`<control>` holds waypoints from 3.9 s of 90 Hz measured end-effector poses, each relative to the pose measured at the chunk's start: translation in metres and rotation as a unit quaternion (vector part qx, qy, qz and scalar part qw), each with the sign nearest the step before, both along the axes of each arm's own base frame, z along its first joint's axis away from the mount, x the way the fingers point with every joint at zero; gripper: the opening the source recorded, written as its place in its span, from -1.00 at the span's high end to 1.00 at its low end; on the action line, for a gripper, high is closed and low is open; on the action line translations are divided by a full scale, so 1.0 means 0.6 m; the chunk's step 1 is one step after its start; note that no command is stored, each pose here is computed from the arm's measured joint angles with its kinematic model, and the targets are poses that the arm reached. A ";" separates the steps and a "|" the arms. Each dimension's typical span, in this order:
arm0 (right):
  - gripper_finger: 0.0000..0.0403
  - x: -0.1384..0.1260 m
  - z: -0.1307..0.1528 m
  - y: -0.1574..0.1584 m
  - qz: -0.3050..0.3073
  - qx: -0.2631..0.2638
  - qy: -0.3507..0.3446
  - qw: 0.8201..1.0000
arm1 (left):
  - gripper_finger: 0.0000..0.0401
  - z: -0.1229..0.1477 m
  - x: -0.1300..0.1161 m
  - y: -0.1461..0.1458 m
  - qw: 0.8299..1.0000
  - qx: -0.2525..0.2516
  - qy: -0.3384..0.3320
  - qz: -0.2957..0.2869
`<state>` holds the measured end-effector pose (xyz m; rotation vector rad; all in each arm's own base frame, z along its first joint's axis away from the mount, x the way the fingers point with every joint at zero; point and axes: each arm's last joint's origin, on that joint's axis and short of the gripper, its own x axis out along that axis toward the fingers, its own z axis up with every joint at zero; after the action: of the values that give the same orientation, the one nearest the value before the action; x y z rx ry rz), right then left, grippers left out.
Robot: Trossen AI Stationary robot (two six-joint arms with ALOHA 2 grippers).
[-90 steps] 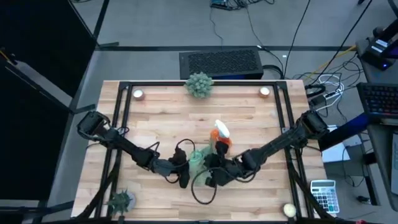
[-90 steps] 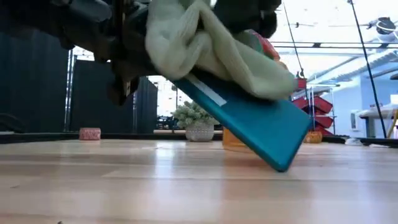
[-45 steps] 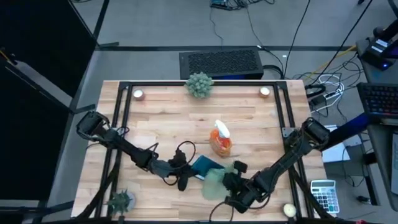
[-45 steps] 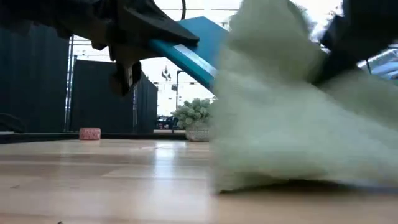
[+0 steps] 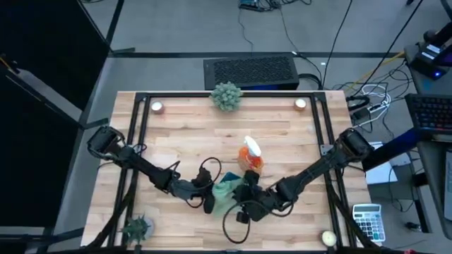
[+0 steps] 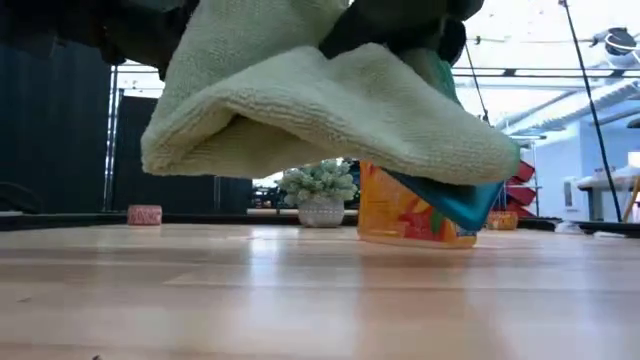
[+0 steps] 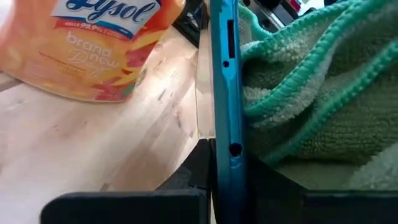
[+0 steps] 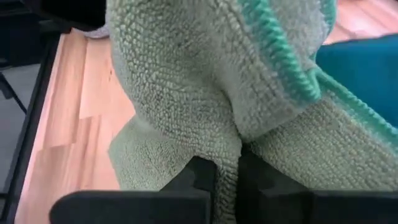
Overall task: Apply microfiber cloth
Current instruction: Wipe the back of the cellphone using the microfiber cloth
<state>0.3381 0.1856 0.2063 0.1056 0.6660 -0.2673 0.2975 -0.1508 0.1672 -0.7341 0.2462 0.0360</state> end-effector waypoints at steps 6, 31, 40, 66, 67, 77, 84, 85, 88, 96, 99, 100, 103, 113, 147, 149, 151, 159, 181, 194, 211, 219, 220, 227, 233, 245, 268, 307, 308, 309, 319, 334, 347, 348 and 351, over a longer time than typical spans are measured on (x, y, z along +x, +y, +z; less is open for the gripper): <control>0.96 -0.019 -0.010 0.011 -0.002 -0.005 0.034 0.999 | 0.96 0.000 -0.001 -0.001 1.000 0.001 0.001 -0.002; 0.96 -0.111 -0.037 0.062 -0.022 -0.024 0.136 0.990 | 0.96 0.003 -0.001 -0.004 1.000 -0.005 -0.006 -0.014; 0.96 -0.120 -0.035 0.063 -0.046 -0.022 0.131 0.990 | 0.96 0.003 -0.001 -0.005 1.000 -0.005 -0.007 -0.014; 0.96 -0.032 0.042 0.003 -0.059 -0.095 0.001 0.994 | 0.96 0.001 -0.002 -0.005 1.000 0.022 0.000 -0.023; 0.96 -0.027 0.043 0.000 -0.057 -0.095 -0.002 0.994 | 0.96 0.000 -0.002 -0.005 0.999 0.022 0.001 -0.023; 0.96 0.010 0.059 -0.029 -0.044 -0.097 -0.037 0.994 | 0.96 -0.003 -0.003 -0.004 0.999 0.023 0.010 -0.021; 0.96 0.024 0.064 -0.042 -0.028 -0.087 -0.045 0.995 | 0.96 -0.003 -0.003 -0.004 0.999 0.021 0.012 -0.021; 0.96 0.025 0.065 -0.043 -0.027 -0.085 -0.044 0.995 | 0.96 -0.003 -0.003 -0.004 0.999 0.021 0.012 -0.021; 0.96 0.025 0.064 -0.044 -0.025 -0.083 -0.041 0.995 | 0.96 -0.003 -0.003 -0.004 0.999 0.021 0.012 -0.022; 0.96 0.017 0.059 -0.038 -0.022 -0.071 -0.023 0.997 | 0.96 -0.005 -0.003 -0.005 0.999 0.022 0.015 -0.027; 0.96 0.011 0.057 -0.033 -0.017 -0.064 -0.011 0.998 | 0.96 -0.006 -0.003 -0.005 0.999 0.025 0.017 -0.031; 0.96 0.009 0.055 -0.031 -0.016 -0.062 -0.007 0.998 | 0.96 -0.006 -0.003 -0.005 0.999 0.026 0.018 -0.032; 0.96 0.000 0.049 -0.023 -0.009 -0.055 0.007 0.998 | 0.96 -0.006 -0.003 -0.005 0.999 0.029 0.019 -0.034; 0.96 -0.037 0.024 0.013 0.005 -0.031 0.047 0.998 | 0.96 -0.003 -0.003 -0.006 0.999 0.029 0.008 -0.036; 0.96 -0.094 -0.003 0.053 -0.054 -0.008 0.042 0.998 | 0.96 0.008 -0.001 -0.008 0.999 0.026 -0.023 -0.035; 0.96 -0.086 0.003 0.052 -0.051 -0.016 0.024 0.998 | 0.96 0.009 -0.001 -0.009 0.999 0.024 -0.025 -0.036; 0.96 -0.076 0.011 0.051 -0.048 -0.023 0.005 0.999 | 0.96 0.009 -0.001 -0.009 0.999 0.023 -0.026 -0.037; 0.96 -0.040 0.039 0.036 -0.038 -0.061 -0.046 0.996 | 0.96 0.010 -0.002 -0.010 0.999 0.020 -0.027 -0.037; 0.96 0.028 0.068 -0.020 -0.026 -0.068 -0.102 0.992 | 0.96 0.008 -0.002 -0.009 0.999 0.017 -0.022 -0.034; 0.96 0.047 0.053 -0.017 0.007 -0.044 -0.104 0.994 | 0.96 0.005 -0.003 -0.009 0.999 0.021 -0.014 -0.038; 0.96 0.064 0.028 -0.005 0.061 -0.023 -0.104 0.992 | 0.96 0.002 -0.004 -0.012 0.998 0.028 -0.005 -0.052; 0.96 0.061 0.016 -0.005 0.062 -0.017 -0.075 0.995 | 0.96 -0.002 -0.004 -0.012 0.998 0.032 0.001 -0.053; 0.96 0.060 0.015 -0.005 0.061 -0.016 -0.070 0.996 | 0.96 -0.002 -0.004 -0.012 0.998 0.032 0.002 -0.052; 0.96 0.050 0.008 -0.005 0.054 -0.015 -0.037 0.998 | 0.96 -0.002 -0.004 -0.010 0.998 0.035 0.003 -0.044; 0.96 0.040 0.007 -0.002 0.056 -0.015 -0.017 0.998 | 0.96 -0.002 -0.004 -0.009 0.998 0.038 0.002 -0.040; 0.96 0.025 0.017 0.006 0.067 -0.019 -0.009 0.998 | 0.96 -0.002 -0.004 -0.010 0.998 0.037 0.000 -0.041; 0.96 0.060 0.049 -0.017 0.073 -0.051 -0.112 0.990 | 0.96 0.008 -0.003 -0.010 0.999 0.024 -0.021 -0.033; 0.96 -0.026 -0.012 0.035 0.055 -0.004 0.089 0.994 | 0.96 0.016 -0.006 -0.007 0.998 0.049 -0.021 -0.029; 0.96 -0.030 -0.014 0.037 0.053 -0.004 0.097 0.994 | 0.96 0.017 -0.006 -0.007 0.998 0.050 -0.022 -0.028; 0.96 -0.035 -0.016 0.039 0.050 -0.004 0.104 0.993 | 0.96 0.017 -0.005 -0.007 0.998 0.051 -0.024 -0.027; 0.96 -0.073 -0.022 0.053 0.006 0.006 0.147 0.989 | 0.96 0.023 -0.007 -0.007 0.997 0.059 -0.027 -0.028; 0.96 -0.129 -0.020 0.085 -0.017 0.013 0.174 0.985 | 0.96 0.034 -0.017 -0.011 0.997 0.062 -0.013 -0.048; 0.96 -0.183 0.003 0.112 -0.013 0.024 0.167 0.986 | 0.96 0.055 -0.043 -0.020 0.987 0.133 0.004 -0.090; 0.96 -0.186 0.004 0.114 -0.015 0.024 0.167 0.986 | 0.96 0.057 -0.045 -0.020 0.986 0.140 0.005 -0.093; 0.96 -0.198 0.008 0.117 -0.019 0.025 0.166 0.986 | 0.96 0.064 -0.052 -0.020 0.980 0.169 0.006 -0.103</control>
<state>0.2191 0.2559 0.2110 0.1233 1.0037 -0.3079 0.2662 -0.1629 0.2057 -0.3683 0.3179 -0.1124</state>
